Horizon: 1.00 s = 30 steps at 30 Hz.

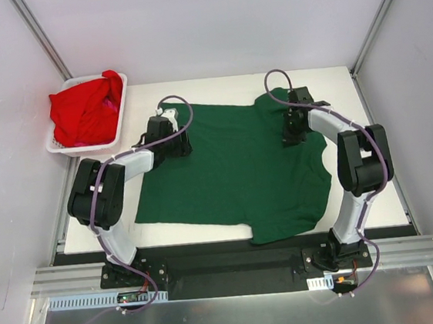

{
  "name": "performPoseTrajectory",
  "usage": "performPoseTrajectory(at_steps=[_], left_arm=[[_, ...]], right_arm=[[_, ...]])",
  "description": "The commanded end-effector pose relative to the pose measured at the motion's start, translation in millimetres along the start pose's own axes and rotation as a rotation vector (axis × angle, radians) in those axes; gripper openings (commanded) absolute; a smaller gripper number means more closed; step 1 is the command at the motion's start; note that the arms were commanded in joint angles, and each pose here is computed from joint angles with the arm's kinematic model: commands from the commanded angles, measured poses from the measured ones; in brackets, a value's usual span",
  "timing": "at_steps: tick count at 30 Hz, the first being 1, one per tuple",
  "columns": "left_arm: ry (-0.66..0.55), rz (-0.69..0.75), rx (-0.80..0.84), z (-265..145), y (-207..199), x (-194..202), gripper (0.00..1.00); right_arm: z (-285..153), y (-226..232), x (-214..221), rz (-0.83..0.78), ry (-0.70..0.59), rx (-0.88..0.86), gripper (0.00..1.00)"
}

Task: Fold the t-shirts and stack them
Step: Flatten the tshirt out

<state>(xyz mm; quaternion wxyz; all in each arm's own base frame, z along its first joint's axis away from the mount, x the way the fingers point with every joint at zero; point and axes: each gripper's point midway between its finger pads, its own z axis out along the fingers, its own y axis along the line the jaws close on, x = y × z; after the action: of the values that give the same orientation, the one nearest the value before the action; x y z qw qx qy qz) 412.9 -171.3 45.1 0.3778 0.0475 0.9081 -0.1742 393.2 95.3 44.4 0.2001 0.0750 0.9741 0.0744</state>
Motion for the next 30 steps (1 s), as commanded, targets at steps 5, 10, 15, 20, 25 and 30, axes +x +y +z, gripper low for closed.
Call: performPoseTrajectory(at_steps=[5,10,15,20,25,30], left_arm=[[-0.009,0.005,0.035,3,1,-23,0.59],[-0.002,0.007,0.036,6,2,-25,0.59],[0.005,0.006,0.044,10,3,-27,0.59],[0.005,0.003,0.043,10,5,-33,0.59],[0.001,0.000,0.051,8,5,-40,0.59],[0.006,-0.002,0.114,5,-4,-45,0.59]], right_arm=[[5,2,-16,0.011,0.046,-0.062,0.01],[11,-4,-26,0.013,0.051,-0.041,0.01],[15,-11,-33,0.019,0.079,-0.024,0.01],[17,-15,-43,0.021,0.099,0.003,0.01],[18,-18,-48,-0.006,0.115,-0.002,0.01],[19,-17,-57,0.003,0.107,-0.019,0.01]])
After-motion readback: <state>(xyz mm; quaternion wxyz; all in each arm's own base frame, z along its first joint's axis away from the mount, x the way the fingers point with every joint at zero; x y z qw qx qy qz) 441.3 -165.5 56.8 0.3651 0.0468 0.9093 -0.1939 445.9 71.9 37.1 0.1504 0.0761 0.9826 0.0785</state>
